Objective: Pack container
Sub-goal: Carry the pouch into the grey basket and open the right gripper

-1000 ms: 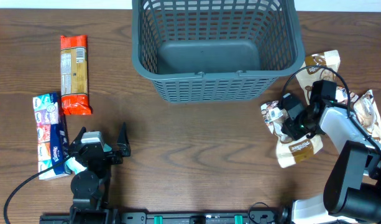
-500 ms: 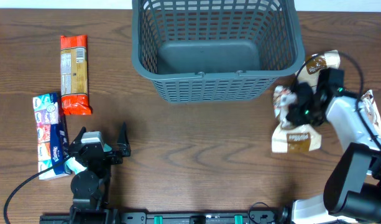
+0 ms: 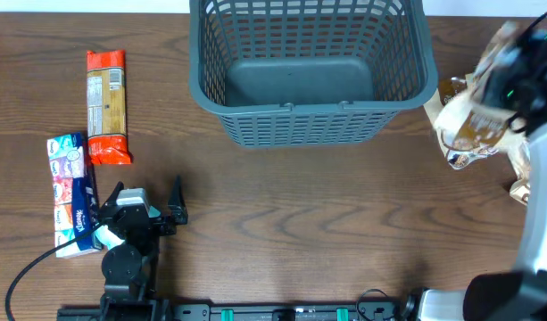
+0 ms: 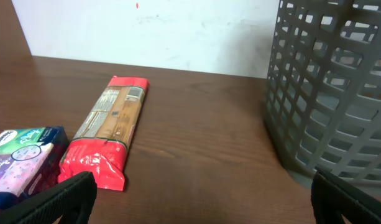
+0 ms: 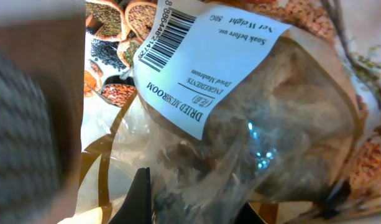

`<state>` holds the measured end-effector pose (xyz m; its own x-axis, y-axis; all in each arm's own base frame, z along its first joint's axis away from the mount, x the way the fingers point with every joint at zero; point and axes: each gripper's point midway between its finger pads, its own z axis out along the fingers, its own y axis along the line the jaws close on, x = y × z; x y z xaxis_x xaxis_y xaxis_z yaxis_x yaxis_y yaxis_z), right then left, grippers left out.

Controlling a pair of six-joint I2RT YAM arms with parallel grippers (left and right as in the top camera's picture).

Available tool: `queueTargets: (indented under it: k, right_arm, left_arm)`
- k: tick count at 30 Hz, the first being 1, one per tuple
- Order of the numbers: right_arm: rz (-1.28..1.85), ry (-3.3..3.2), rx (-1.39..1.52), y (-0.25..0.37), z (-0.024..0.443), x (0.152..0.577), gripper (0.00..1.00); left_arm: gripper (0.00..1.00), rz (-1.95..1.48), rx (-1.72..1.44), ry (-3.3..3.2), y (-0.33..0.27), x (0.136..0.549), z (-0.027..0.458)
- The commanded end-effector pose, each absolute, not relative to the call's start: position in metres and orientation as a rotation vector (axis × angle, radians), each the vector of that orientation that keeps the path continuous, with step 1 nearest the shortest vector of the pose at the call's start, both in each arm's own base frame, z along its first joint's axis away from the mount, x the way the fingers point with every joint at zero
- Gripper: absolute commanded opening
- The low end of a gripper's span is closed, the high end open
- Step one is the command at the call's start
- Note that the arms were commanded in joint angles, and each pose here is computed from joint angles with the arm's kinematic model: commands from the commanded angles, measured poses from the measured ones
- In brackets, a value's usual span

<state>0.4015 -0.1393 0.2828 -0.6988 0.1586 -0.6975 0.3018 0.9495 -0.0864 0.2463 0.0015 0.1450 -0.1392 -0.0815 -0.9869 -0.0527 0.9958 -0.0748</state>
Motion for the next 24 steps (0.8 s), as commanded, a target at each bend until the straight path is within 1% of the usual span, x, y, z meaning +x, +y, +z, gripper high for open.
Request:
queueTargets:
  k: [1,2,4,6,7,9,12,15,18,21,23,24]
  right_arm:
    - [-0.259,2.090,0.350,-0.128,0.388,0.397,0.01]
    - [-0.255,2.021,0.328,-0.122,0.417,0.396,0.01]
    - [-0.241,1.919,0.284,-0.108,0.461,0.394,0.01]
    - [-0.231,1.851,0.192,-0.091,0.490,0.394,0.01]
    - [-0.216,1.819,0.076,-0.073,0.504,0.395,0.01]
    - [-0.180,1.770,-0.177,-0.033,0.517,0.399,0.01]
    - [-0.118,1.684,-0.637,0.037,0.509,0.398,0.01]
    - [-0.013,1.575,-0.941,0.094,0.494,0.393,0.01]
    - [-0.021,1.436,-1.165,0.130,0.481,0.401,0.01]
    - [-0.066,1.348,-1.290,0.153,0.464,0.421,0.01]
    - [-0.106,1.312,-1.383,0.162,0.443,0.437,0.01]
    - [-0.126,1.305,-1.428,0.165,0.430,0.445,0.05]
  left_arm:
    - [0.99,0.015,-0.108,1.767,0.006,0.245,0.127]
    - [0.99,0.015,-0.108,1.767,0.006,0.245,0.127]
    - [0.99,0.015,-0.108,1.767,0.006,0.245,0.127]
    - [0.99,0.015,-0.108,1.767,0.006,0.245,0.127]
    - [0.99,0.015,-0.108,1.767,0.006,0.245,0.127]
    - [0.99,0.015,-0.108,1.767,0.006,0.245,0.127]
    - [0.99,0.009,-0.116,1.766,0.006,0.245,0.127]
    - [0.99,0.001,-0.124,1.766,0.006,0.245,0.127]
    - [0.99,0.001,-0.124,1.766,0.006,0.245,0.127]
    - [0.99,0.001,-0.124,1.766,0.006,0.245,0.127]
    - [0.99,0.001,-0.124,1.766,0.006,0.245,0.127]
    - [0.99,0.001,-0.124,1.766,0.006,0.245,0.127]
